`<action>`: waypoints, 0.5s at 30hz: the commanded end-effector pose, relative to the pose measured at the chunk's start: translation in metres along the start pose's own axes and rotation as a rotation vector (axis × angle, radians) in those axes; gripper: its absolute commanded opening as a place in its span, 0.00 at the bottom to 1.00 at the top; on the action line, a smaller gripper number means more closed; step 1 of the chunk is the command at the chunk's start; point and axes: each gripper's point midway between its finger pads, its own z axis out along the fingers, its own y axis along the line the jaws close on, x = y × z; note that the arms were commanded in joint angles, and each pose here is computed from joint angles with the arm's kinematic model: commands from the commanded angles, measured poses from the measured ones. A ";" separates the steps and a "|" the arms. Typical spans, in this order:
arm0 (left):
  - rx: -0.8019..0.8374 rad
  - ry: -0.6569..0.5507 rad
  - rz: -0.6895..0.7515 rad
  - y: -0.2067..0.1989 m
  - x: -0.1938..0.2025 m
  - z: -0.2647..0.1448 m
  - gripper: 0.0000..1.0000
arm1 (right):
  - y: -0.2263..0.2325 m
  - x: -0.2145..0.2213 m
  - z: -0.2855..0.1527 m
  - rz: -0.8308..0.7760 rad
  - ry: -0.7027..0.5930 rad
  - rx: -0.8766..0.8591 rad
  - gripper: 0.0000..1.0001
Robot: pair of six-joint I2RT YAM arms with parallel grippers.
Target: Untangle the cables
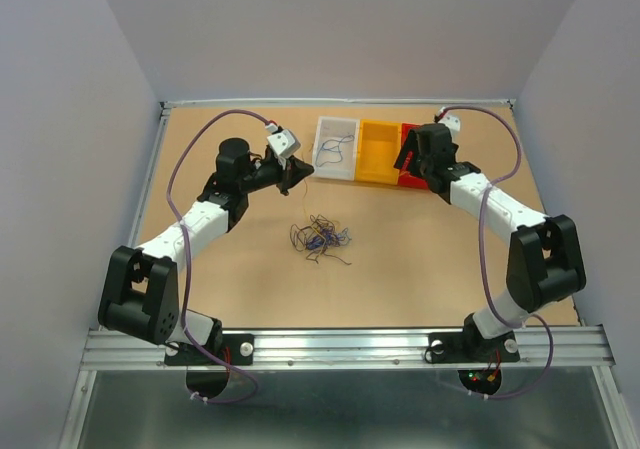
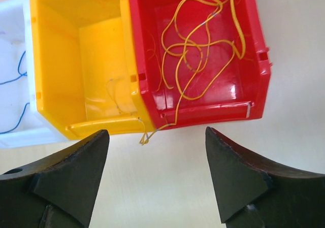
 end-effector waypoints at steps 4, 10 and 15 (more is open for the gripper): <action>0.000 -0.056 0.069 -0.006 -0.020 -0.006 0.00 | 0.015 0.023 0.012 0.038 0.025 0.002 0.82; 0.000 -0.056 0.071 -0.006 -0.020 -0.006 0.00 | 0.021 0.036 0.029 0.039 0.052 -0.001 0.71; 0.000 -0.055 0.075 -0.006 -0.020 -0.005 0.00 | 0.025 0.035 0.034 0.051 0.044 -0.010 0.46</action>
